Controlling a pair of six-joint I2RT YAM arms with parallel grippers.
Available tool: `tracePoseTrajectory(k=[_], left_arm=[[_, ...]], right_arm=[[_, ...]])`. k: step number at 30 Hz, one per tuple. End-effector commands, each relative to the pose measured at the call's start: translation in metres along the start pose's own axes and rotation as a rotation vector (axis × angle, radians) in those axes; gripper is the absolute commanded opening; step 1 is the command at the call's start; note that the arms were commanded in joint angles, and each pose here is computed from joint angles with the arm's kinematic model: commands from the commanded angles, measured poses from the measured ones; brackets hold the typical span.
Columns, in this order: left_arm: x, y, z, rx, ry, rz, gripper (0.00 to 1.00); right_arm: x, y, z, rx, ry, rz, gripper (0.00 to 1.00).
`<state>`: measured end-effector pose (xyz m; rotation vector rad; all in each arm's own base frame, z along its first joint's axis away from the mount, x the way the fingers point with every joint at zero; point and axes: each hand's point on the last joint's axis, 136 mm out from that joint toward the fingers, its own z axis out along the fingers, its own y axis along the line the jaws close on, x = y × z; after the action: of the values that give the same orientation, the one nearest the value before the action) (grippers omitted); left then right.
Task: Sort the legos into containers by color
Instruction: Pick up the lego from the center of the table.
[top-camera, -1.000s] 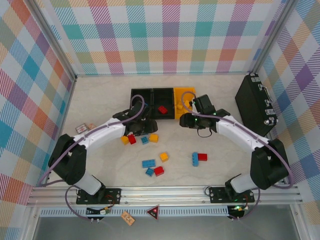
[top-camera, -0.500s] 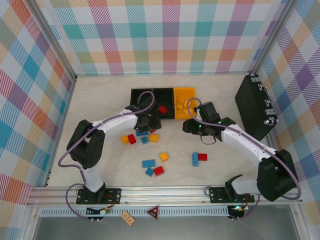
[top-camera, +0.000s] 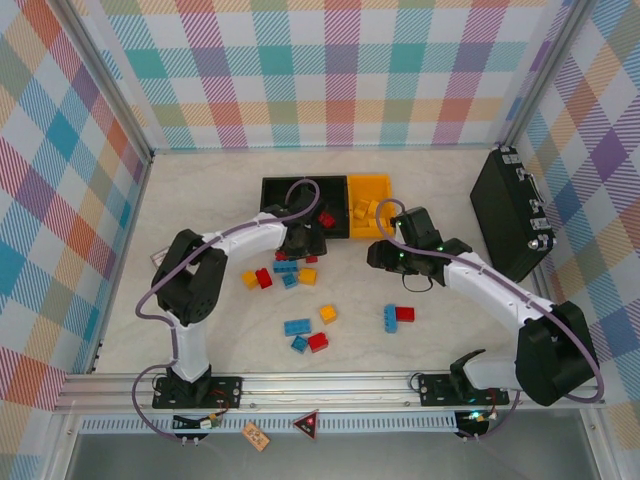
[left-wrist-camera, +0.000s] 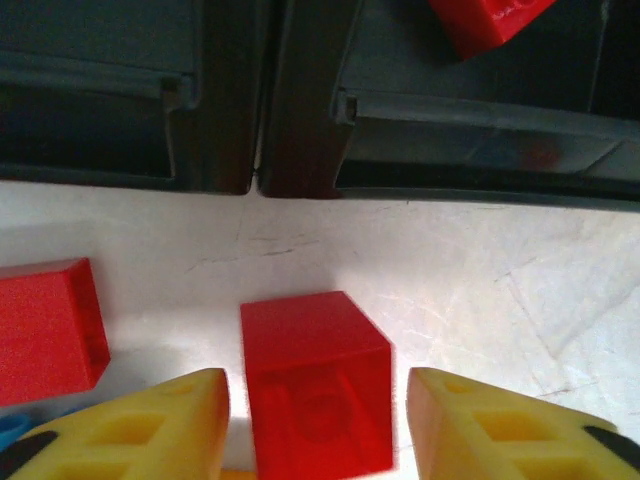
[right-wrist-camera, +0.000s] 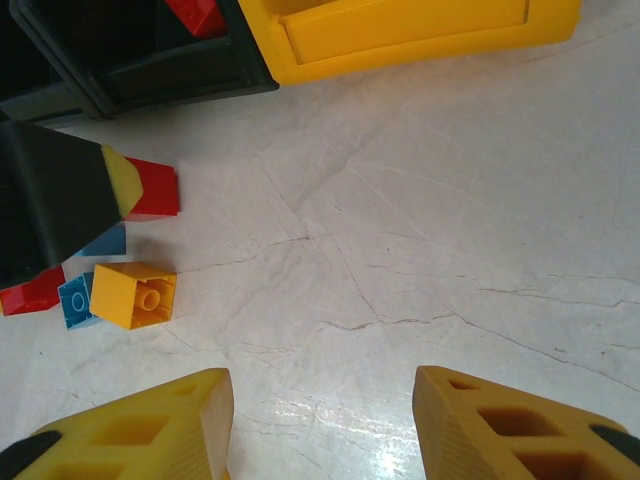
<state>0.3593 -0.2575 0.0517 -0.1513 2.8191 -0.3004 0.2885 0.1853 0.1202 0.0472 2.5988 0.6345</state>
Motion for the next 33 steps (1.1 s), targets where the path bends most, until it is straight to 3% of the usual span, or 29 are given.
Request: tracePoseTrajectory(k=[1,3,8,13,19,25,33], left_arm=[[0.001,0.005,0.003,-0.068,0.011,0.046,0.49],[0.001,0.006,0.005,-0.078,0.011,0.058,0.49],[0.002,0.005,0.007,-0.071,0.016,0.070,0.32],[0.000,0.002,-0.005,-0.049,-0.002,0.072,0.26],[-0.007,-0.005,-0.032,-0.004,-0.039,0.076,0.23],[-0.029,-0.022,-0.064,0.038,-0.104,0.102,0.23],[-0.070,-0.043,-0.064,0.051,-0.146,0.126,0.24]], right_arm=[[0.000,0.005,-0.004,-0.028,-0.015,0.022,0.51],[0.000,0.006,-0.005,-0.033,-0.017,0.026,0.51],[0.001,0.009,-0.008,-0.051,-0.020,0.014,0.51],[0.002,0.022,-0.011,-0.123,-0.023,-0.016,0.51],[-0.002,0.042,-0.016,-0.224,-0.033,-0.045,0.51],[-0.008,0.045,-0.017,-0.231,-0.046,-0.046,0.51],[-0.010,0.044,-0.021,-0.230,-0.070,-0.034,0.51]])
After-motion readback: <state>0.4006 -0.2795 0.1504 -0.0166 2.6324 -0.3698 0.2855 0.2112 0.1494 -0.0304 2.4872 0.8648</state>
